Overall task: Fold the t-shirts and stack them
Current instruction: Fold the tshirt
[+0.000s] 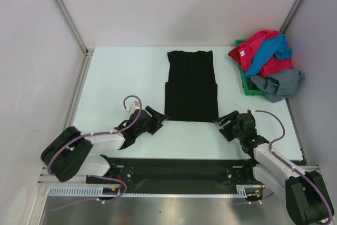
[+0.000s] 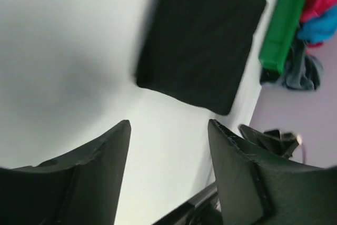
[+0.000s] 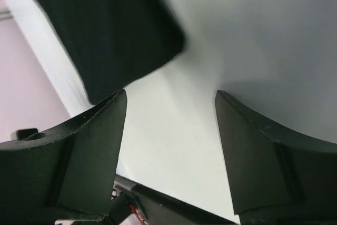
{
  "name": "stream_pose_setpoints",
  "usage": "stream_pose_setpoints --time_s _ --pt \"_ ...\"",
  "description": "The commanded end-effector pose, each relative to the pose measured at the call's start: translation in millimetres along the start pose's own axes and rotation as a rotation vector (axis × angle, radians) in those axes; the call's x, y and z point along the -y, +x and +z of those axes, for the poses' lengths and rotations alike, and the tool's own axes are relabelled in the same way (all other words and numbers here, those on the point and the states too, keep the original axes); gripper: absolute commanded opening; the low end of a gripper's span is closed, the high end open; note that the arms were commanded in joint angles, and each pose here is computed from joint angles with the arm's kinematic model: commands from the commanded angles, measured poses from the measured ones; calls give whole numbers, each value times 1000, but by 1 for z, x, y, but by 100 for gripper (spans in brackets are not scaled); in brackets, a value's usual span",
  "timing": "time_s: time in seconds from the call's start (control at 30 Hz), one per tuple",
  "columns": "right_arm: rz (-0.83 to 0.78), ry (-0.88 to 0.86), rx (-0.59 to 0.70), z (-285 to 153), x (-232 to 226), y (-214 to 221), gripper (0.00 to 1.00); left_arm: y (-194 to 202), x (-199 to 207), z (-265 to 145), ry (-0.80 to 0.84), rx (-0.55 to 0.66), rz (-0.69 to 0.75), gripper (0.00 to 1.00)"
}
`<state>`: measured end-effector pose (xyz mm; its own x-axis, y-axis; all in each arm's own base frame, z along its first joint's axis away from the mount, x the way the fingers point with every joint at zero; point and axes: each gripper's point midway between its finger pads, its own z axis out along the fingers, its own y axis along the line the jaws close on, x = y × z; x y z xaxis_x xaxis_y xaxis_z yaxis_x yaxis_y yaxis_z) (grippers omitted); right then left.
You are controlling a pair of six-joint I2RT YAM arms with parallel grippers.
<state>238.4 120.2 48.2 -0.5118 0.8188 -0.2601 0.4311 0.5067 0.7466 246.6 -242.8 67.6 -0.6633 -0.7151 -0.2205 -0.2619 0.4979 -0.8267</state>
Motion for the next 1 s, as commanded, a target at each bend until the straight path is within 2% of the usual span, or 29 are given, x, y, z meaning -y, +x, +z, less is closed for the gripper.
stream_pose_setpoints --time_s 0.0,0.1,0.17,0.3,0.4,0.57,0.8,0.97 --pt "123 -52 102 12 -9 -17 70 -10 14 14 61 63 -175 65" --pt "147 -62 110 18 -10 -17 62 -6 5 27 51 53 -226 62" --pt "173 -61 111 19 -11 -17 60 -1 -1 35 38 35 -261 57" --pt "218 -29 152 20 -4 -20 57 2 -19 45 -7 39 -326 54" --pt "233 -16 181 18 -4 -25 50 4 -23 49 -4 37 -363 50" --pt "255 10 199 20 1 -27 50 3 -27 52 -29 43 -366 47" --pt "264 40 144 26 3 -12 49 2 -38 48 -65 56 -363 45" --pt "260 55 170 28 10 -9 50 -1 -42 49 -78 71 -363 41"
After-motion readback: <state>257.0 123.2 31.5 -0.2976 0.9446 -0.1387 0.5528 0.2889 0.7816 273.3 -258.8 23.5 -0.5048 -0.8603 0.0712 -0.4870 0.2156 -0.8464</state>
